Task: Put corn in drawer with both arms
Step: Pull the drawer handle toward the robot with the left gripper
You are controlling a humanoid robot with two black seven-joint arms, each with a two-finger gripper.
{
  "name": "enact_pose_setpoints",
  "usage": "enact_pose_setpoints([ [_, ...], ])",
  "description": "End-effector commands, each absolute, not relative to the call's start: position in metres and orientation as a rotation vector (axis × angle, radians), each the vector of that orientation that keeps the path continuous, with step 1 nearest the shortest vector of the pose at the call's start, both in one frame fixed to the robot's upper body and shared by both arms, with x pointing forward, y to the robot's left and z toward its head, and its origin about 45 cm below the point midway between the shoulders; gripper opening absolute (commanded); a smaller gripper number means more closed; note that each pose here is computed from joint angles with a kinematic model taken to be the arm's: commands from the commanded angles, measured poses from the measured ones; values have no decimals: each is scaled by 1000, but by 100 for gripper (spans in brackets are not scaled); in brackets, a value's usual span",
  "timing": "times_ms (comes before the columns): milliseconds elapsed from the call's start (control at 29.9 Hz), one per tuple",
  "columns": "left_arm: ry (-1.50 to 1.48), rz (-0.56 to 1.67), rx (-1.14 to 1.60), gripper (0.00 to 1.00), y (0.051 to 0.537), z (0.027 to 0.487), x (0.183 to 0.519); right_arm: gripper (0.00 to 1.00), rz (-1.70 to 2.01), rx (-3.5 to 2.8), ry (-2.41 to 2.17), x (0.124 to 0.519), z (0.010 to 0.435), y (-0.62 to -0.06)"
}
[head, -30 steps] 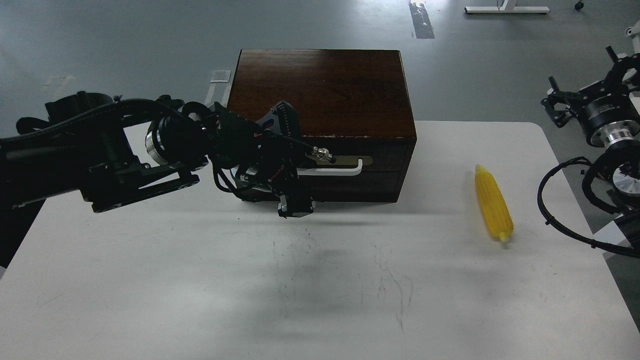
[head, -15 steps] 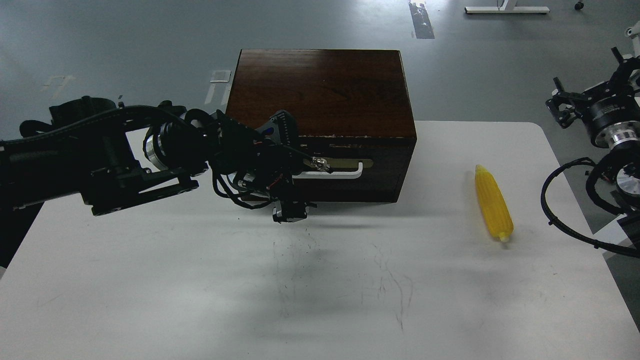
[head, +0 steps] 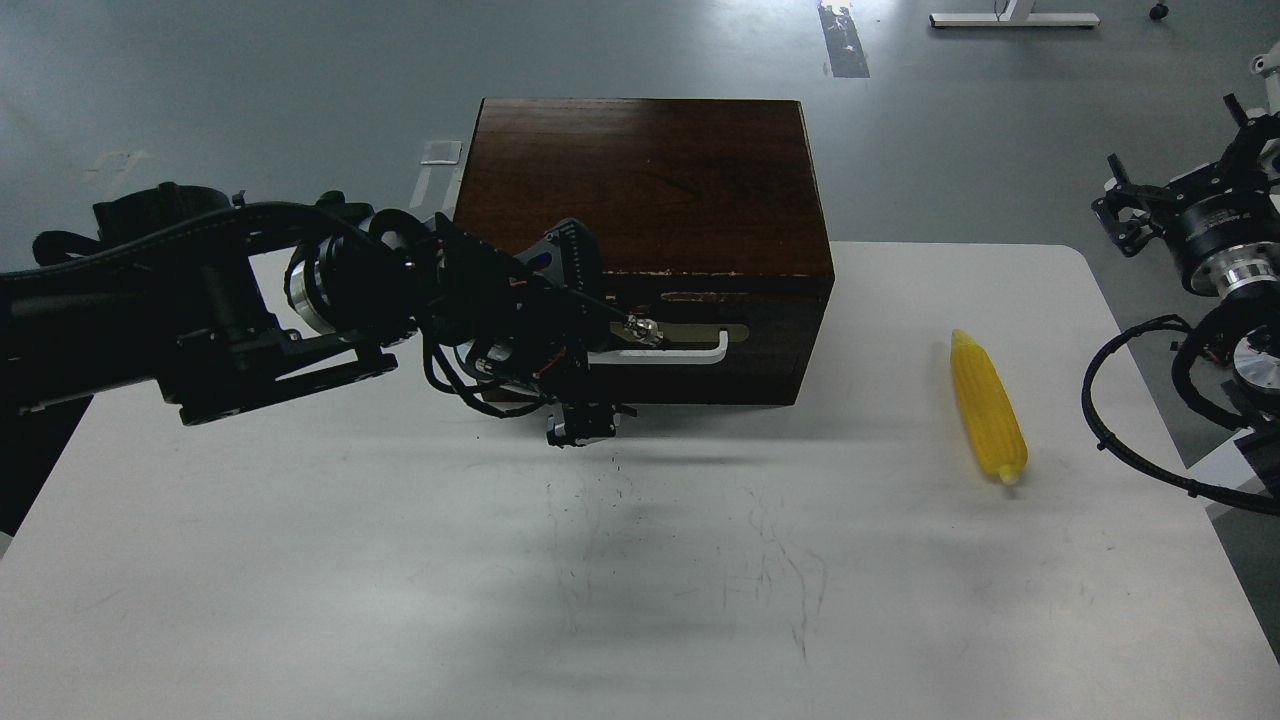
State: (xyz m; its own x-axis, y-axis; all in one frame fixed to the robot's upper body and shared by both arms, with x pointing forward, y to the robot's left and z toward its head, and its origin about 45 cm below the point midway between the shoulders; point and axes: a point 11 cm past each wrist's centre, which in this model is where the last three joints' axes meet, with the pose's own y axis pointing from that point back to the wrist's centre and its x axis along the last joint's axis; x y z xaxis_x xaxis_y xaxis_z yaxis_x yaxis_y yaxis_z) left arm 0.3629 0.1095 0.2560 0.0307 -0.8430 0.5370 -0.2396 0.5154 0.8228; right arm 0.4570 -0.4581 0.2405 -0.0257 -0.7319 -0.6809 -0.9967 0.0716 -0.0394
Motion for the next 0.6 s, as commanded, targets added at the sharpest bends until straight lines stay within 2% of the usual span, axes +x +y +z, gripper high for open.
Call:
enact_pose_setpoints([
  [0, -1513, -606, 975, 57, 108, 257, 362, 100, 630, -1714, 1813, 457, 241, -459],
  [568, -1509, -654, 906, 57, 102, 258, 347, 100, 629, -1714, 1816, 457, 241, -460],
])
